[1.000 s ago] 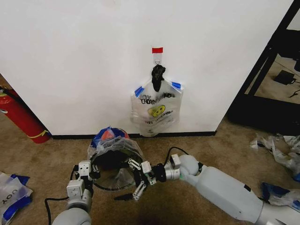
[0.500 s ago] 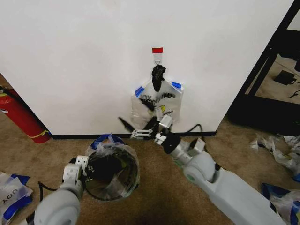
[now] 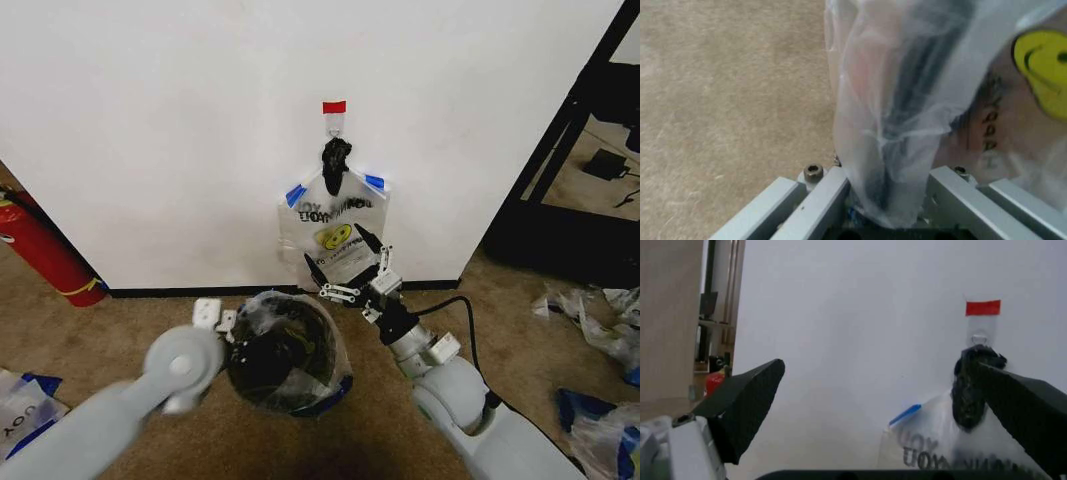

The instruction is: Pick up the garbage bag from the wall and place it over the trash bin.

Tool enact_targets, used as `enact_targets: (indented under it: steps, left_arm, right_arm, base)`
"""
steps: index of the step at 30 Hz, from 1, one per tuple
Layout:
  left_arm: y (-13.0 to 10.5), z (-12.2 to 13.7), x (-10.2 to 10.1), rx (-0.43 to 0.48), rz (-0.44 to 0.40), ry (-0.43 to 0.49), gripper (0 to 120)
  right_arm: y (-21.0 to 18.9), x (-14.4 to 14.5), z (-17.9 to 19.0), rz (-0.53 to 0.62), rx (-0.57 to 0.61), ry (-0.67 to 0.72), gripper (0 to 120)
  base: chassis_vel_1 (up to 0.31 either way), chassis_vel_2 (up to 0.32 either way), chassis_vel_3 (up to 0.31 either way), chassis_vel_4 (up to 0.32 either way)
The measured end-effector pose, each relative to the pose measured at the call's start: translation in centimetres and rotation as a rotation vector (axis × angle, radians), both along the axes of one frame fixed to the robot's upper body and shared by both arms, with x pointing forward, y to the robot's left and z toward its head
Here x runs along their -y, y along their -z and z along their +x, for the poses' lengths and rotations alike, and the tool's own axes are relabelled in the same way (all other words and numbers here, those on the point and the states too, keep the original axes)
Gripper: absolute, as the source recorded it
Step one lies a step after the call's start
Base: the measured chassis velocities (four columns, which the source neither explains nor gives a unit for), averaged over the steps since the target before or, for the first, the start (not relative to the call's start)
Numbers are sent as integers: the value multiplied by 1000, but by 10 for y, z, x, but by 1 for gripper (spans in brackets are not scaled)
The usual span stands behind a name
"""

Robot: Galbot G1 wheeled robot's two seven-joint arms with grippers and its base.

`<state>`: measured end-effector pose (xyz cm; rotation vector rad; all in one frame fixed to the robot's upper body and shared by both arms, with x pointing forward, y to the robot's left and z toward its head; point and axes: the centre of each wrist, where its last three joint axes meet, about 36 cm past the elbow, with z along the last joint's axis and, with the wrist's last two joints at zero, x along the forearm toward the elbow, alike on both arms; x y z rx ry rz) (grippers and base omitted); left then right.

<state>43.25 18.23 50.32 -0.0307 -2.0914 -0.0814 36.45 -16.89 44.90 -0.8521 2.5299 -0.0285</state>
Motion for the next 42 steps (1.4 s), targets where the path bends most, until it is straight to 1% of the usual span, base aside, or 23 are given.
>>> enact_targets:
  steps: [1, 4, 5, 7, 8, 13, 14, 15, 16, 18, 20, 22, 23, 25, 29, 31, 32, 35, 37, 38, 39, 41, 42]
  left_arm:
    - [0, 0, 0, 0, 0, 0, 0]
    - [11, 9, 13, -19, 18, 18, 0]
    - [18, 13, 22, -32, 35, 32, 0]
    - [22, 16, 29, -40, 44, 41, 0]
    - [24, 20, 37, -49, 46, 47, 0]
    - [24, 27, 48, -81, 21, 51, 0]
    - [23, 28, 50, -83, 18, 50, 5]
    - [23, 29, 50, -83, 16, 49, 6]
    - [22, 31, 50, -83, 14, 47, 14]
    - [21, 32, 50, -83, 14, 46, 15]
    - [22, 35, 48, -83, 16, 36, 25]
    - [23, 36, 47, -83, 19, 32, 31]
    - [23, 36, 47, -83, 19, 32, 31]
    - [23, 36, 46, -75, 26, 27, 40]
    - [14, 22, 39, -35, 33, 35, 58]
    - [10, 18, 37, -25, 30, 39, 60]
    - [4, 12, 34, -5, 27, 42, 67]
    - [-14, 2, 26, 52, 10, 36, 78]
    - [-41, -9, 15, 145, -28, 27, 87]
    - [-51, -14, 6, 218, -59, 17, 91]
    - [-51, -14, 6, 218, -59, 17, 91]
    - [-55, -21, -8, 349, -109, -6, 98]
    - [-53, -25, -16, 417, -125, -7, 99]
  right_arm:
    - [0, 0, 0, 0, 0, 0, 100]
    - [4, 3, -6, -6, 1, 13, 100]
    - [7, 6, -12, -11, -3, 21, 100]
    - [9, 7, -17, -13, -9, 26, 100]
    - [11, 9, -22, -15, -15, 31, 100]
    - [15, 11, -27, -21, -20, 42, 100]
    - [15, 11, -27, -20, -21, 43, 100]
    - [15, 10, -27, -18, -22, 43, 100]
    - [15, 10, -28, -14, -23, 44, 100]
    - [16, 9, -28, -13, -24, 44, 100]
    - [17, 7, -30, -10, -28, 43, 100]
    - [18, 6, -31, -9, -31, 42, 100]
    - [18, 6, -31, -9, -31, 42, 100]
    - [19, 5, -32, -10, -34, 42, 100]
    - [21, 4, -34, -11, -38, 39, 100]
    - [21, 3, -35, -11, -38, 39, 100]
    - [22, 3, -35, -9, -38, 40, 100]
    - [27, 3, -36, -6, -46, 46, 100]
    - [36, 3, -35, -1, -67, 74, 100]
    - [40, 4, -35, 3, -82, 90, 100]
    - [40, 4, -35, 3, -82, 90, 100]
    - [45, 5, -36, 12, -111, 110, 100]
    - [47, 6, -37, 11, -126, 118, 100]
  base:
    - [0, 0, 0, 0]
    - [0, 0, 0, 0]
    - [0, 0, 0, 0]
    - [0, 0, 0, 0]
    - [0, 0, 0, 0]
    - [0, 0, 0, 0]
    - [0, 0, 0, 0]
    - [0, 0, 0, 0]
    - [0, 0, 0, 0]
    - [0, 0, 0, 0]
    - [0, 0, 0, 0]
    - [0, 0, 0, 0]
    - [0, 0, 0, 0]
    - [0, 0, 0, 0]
    - [0, 0, 0, 0]
    - [0, 0, 0, 0]
    - [0, 0, 0, 0]
    - [0, 0, 0, 0]
    - [0, 0, 0, 0]
    - [0, 0, 0, 0]
    - [0, 0, 0, 0]
    - [0, 0, 0, 0]
    - [0, 0, 0, 0]
